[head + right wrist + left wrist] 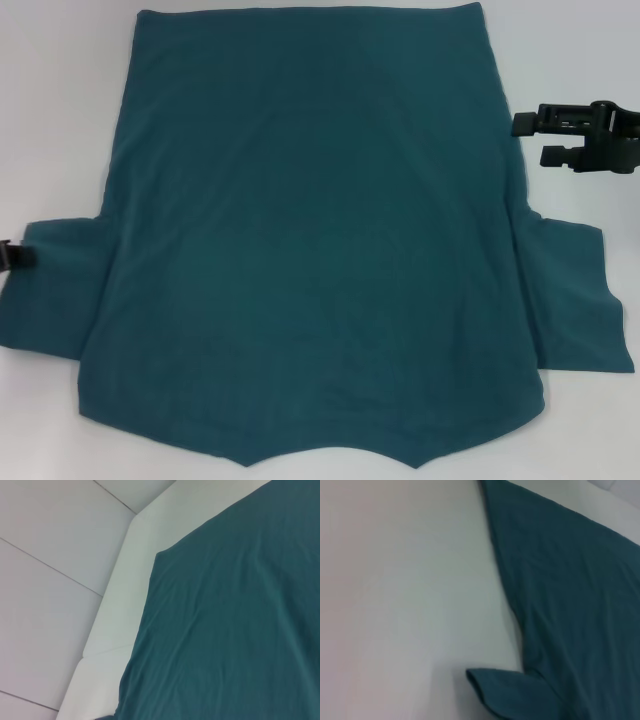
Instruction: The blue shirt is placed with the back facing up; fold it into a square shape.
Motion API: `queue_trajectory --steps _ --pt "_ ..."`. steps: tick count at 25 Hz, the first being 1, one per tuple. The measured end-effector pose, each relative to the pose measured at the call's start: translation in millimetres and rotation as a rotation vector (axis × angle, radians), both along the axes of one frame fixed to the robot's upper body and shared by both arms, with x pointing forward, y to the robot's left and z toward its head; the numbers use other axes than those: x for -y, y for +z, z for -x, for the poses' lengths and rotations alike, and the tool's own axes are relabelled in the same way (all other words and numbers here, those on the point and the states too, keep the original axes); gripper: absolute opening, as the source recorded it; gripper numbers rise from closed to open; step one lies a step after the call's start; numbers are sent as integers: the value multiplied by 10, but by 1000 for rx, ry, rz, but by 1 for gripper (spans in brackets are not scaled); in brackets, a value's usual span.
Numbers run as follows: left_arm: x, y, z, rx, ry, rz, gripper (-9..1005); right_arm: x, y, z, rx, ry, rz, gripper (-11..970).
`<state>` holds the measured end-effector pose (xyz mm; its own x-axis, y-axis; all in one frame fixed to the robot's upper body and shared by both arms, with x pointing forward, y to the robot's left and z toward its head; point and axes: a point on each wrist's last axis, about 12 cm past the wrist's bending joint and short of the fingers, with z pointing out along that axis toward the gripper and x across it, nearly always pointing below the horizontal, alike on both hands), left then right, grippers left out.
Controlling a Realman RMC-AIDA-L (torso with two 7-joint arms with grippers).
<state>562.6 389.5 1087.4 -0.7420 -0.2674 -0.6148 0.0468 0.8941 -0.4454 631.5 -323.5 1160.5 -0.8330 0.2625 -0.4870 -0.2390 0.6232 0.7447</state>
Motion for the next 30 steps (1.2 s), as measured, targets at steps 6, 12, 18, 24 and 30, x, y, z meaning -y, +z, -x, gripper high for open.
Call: queue_trajectory --steps 6,12,18,24,30 --pt "-78 105 -106 -10 26 -100 1 15 3 3 2 -4 -3 917" --pt "-126 141 -207 -24 61 -187 1 20 7 2 4 -7 -5 916" --pt "-186 191 -243 -30 77 -220 0 32 15 0 6 -9 -4 916" --pt "-143 274 -302 -39 57 -208 1 34 15 0 7 -8 -3 915" --pt "92 438 -341 -117 13 -132 0 39 7 7 3 -9 -4 915"
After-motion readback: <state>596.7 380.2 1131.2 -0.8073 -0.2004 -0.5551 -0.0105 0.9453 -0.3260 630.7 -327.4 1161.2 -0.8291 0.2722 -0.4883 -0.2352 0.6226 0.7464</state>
